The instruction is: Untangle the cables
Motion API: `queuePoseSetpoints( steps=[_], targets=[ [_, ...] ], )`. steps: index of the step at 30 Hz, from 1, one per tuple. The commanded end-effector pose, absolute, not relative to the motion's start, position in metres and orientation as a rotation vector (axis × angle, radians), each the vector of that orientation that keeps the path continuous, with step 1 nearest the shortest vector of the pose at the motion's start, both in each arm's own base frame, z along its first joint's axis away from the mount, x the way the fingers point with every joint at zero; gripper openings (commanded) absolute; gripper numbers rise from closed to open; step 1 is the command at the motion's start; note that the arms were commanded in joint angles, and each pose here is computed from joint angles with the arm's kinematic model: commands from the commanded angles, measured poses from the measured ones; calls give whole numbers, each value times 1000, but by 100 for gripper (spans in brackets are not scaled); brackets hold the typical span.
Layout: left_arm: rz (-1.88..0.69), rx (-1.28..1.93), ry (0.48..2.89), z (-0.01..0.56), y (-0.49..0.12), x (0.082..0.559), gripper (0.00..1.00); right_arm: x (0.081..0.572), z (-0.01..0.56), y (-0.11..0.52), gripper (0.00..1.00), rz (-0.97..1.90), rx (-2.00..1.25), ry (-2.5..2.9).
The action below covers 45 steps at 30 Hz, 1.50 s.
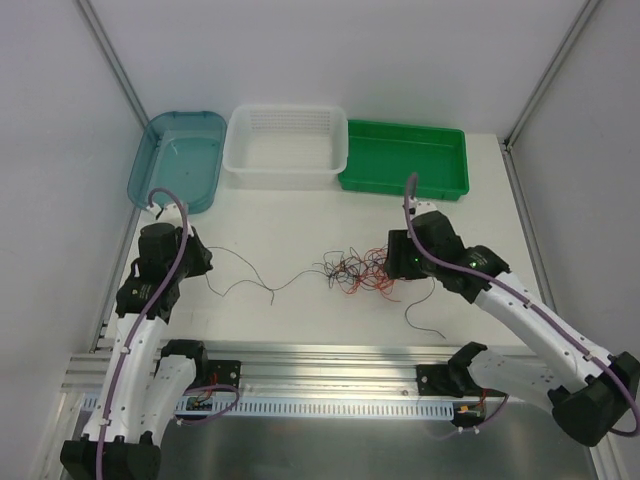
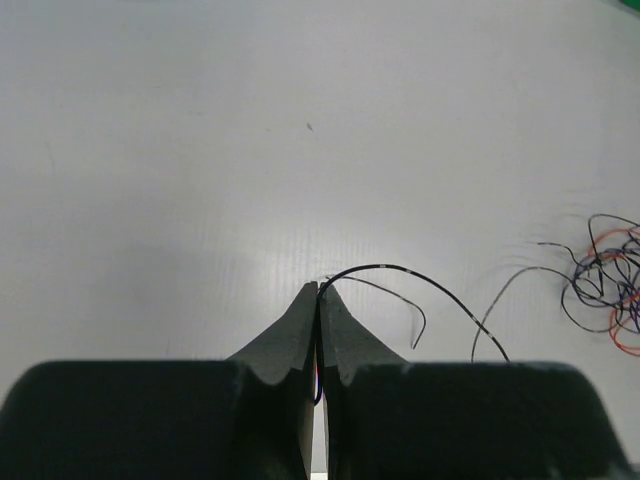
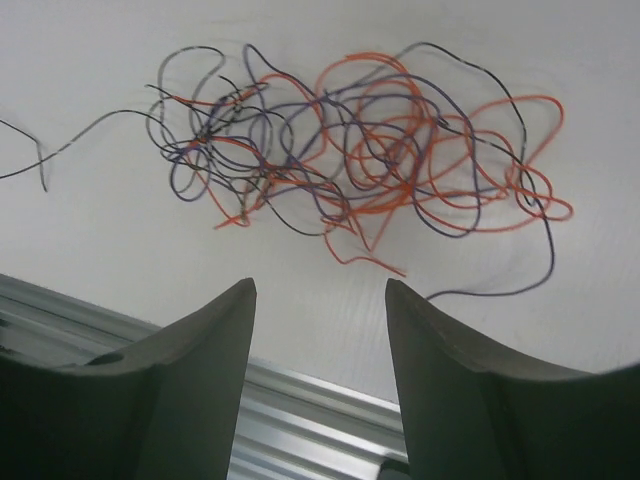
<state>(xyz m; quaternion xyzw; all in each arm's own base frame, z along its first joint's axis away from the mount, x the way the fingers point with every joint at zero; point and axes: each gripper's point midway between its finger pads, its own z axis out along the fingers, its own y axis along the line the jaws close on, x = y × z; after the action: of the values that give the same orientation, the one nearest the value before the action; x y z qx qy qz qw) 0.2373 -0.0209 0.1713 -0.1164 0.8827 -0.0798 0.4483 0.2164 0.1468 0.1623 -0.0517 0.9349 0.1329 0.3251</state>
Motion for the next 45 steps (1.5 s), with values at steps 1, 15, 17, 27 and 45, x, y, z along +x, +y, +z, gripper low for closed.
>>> queuePoseSetpoints(
  steps=[1, 15, 17, 27, 45],
  targets=[
    [-367, -98, 2064, 191, -50, 245, 0, 232, 186, 188, 58, 409, -143, 2299],
    [-290, -183, 2001, 180, -34, 242, 0, 232, 116, 304, 54, 252, -208, 2397],
    [-280, -192, 2004, 179, -32, 242, 0, 235, 98, 306, 54, 206, -181, 2423],
    [-251, -211, 2009, 177, -28, 242, 0, 249, 50, 305, 54, 60, -84, 2433],
    [-19, -392, 2047, 167, 13, 240, 0, 276, 92, 214, 1, -195, -36, 2314]
  ],
)
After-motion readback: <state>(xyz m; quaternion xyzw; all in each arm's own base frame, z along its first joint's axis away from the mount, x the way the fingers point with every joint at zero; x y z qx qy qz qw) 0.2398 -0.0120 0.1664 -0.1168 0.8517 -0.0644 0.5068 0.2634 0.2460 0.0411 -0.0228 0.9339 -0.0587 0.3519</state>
